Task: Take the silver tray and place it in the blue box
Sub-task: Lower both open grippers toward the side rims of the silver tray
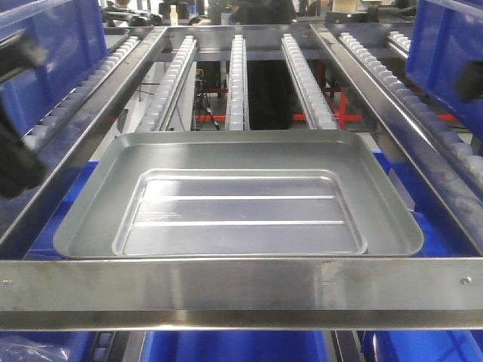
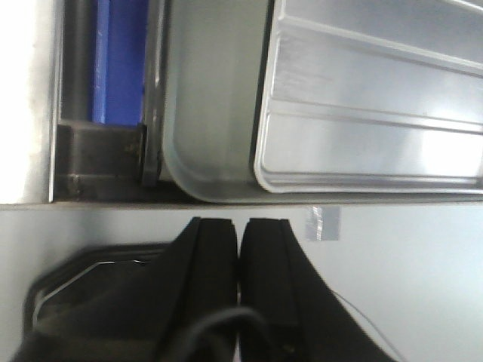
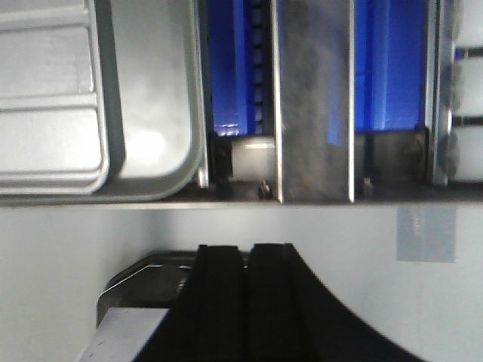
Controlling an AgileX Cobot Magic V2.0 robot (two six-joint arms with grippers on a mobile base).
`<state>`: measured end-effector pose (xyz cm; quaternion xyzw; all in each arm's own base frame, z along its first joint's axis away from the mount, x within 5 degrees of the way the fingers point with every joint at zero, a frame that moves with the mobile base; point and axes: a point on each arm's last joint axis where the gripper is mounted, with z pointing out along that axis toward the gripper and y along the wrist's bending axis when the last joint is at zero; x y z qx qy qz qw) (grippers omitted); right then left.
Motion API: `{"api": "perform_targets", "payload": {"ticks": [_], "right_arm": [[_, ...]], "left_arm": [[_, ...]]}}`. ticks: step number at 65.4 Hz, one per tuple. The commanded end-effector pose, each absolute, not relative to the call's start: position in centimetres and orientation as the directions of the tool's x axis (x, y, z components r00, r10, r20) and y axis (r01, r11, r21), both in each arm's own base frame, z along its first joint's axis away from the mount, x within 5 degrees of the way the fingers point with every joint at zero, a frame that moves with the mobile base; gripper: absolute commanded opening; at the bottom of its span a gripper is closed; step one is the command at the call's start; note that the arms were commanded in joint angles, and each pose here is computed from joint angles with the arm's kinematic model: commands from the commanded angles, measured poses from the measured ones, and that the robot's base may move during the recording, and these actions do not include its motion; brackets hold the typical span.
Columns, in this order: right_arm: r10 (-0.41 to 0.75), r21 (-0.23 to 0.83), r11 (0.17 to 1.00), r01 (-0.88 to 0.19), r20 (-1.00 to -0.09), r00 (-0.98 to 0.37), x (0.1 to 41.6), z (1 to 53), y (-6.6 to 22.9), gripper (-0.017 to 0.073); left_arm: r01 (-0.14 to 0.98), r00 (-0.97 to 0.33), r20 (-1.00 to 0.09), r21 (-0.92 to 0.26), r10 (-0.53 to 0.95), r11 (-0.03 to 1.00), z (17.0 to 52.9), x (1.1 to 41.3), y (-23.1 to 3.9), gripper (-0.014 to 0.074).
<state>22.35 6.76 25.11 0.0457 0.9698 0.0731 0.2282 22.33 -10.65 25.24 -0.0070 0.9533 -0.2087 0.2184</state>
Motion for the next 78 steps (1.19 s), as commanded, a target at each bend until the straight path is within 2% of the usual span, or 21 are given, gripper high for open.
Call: {"api": "perform_targets", "payload": {"ticks": [1,11,20,28,44,71,78], "right_arm": [[0.122,0.15,0.987,0.05,-0.522,-0.844,24.1,27.0,8.6,0.0059],[0.08,0.158,0.987,0.001,-0.498,-0.864,26.7,26.8,12.0,0.0058],[0.079,0.15,0.989,0.009,-0.468,-0.88,29.2,26.0,13.4,0.0058],[0.08,0.155,0.988,0.006,-0.476,-0.876,30.4,26.0,14.0,0.0058],[0.088,0.163,0.987,0.015,-0.448,-0.89,31.1,24.7,14.5,0.0058],[0.058,0.165,0.986,-0.025,-0.477,-0.877,31.7,24.0,14.9,0.0058],[0.058,0.164,0.986,-0.024,-0.476,-0.877,31.7,24.0,14.9,0.0089]], "left_arm": [[0.056,-0.859,-0.488,-0.388,-0.153,0.92,27.6,23.0,-12.3,-0.0006],[0.049,-0.866,-0.494,-0.238,-0.078,0.97,27.4,24.2,-15.1,-0.0006],[0.038,-0.89,-0.451,-0.211,-0.063,0.977,26.6,26.3,-17.1,-0.0006],[0.035,-0.898,-0.436,-0.2,-0.057,0.979,25.6,27.7,-18.1,-0.0006],[0.041,-0.897,-0.438,-0.204,-0.054,0.978,24.3,28.7,-18.8,-0.0006],[0.057,-0.884,-0.465,-0.226,-0.056,0.973,24.1,29.1,-19.2,-0.0006],[0.058,-0.883,-0.466,-0.227,-0.056,0.972,24.0,29.2,-19.2,-0.0006]]}}
